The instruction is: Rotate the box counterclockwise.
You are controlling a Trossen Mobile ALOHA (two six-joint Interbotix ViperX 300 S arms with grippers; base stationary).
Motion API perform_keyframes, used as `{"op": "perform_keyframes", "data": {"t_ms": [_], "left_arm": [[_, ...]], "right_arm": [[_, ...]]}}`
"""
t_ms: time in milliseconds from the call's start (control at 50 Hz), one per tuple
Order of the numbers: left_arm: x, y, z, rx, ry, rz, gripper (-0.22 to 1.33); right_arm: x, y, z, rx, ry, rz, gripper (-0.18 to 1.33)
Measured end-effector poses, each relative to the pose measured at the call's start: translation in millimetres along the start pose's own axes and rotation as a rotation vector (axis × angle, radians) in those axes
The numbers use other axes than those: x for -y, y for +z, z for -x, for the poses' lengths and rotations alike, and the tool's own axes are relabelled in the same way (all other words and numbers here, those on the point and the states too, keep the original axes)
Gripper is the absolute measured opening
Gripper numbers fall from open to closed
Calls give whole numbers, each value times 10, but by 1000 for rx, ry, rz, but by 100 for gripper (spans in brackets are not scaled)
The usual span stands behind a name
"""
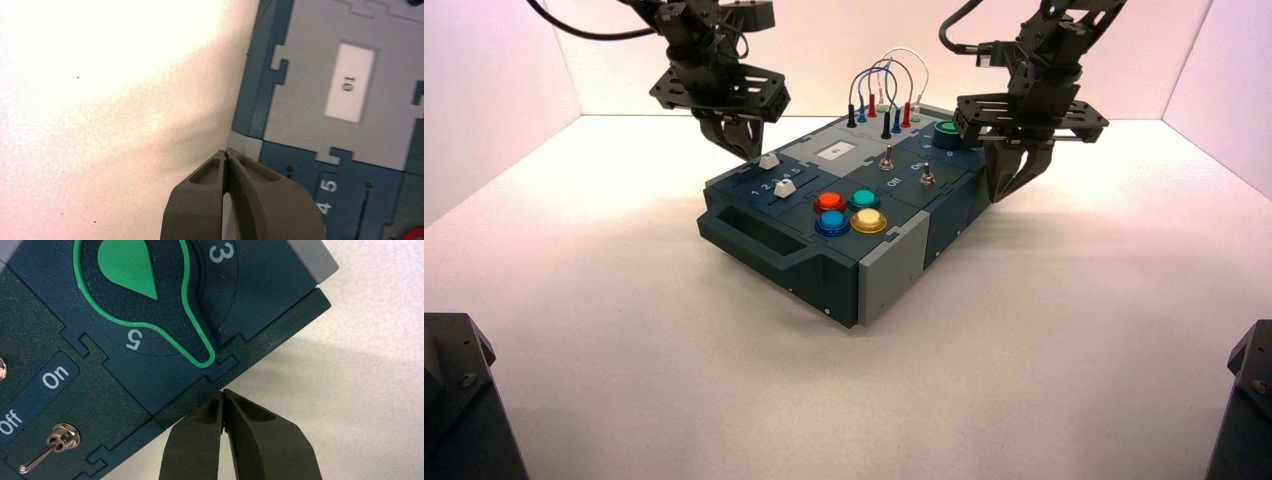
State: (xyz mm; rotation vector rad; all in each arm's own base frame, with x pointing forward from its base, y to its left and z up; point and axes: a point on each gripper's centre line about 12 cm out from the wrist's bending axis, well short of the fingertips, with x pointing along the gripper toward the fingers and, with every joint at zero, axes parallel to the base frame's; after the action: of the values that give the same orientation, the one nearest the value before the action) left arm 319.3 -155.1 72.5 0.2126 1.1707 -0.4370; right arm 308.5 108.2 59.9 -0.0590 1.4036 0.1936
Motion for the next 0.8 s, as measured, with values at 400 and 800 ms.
{"op": "perform_keyframes", "data": {"t_ms": [400, 800], "left_arm": [[47, 12, 46, 8, -5, -12, -16], [317, 140, 515, 98, -46, -70, -16]], "right_arm": [[1, 60, -9, 0, -5, 10, -14], [-6, -221, 423, 29, 8, 12, -14]]}}
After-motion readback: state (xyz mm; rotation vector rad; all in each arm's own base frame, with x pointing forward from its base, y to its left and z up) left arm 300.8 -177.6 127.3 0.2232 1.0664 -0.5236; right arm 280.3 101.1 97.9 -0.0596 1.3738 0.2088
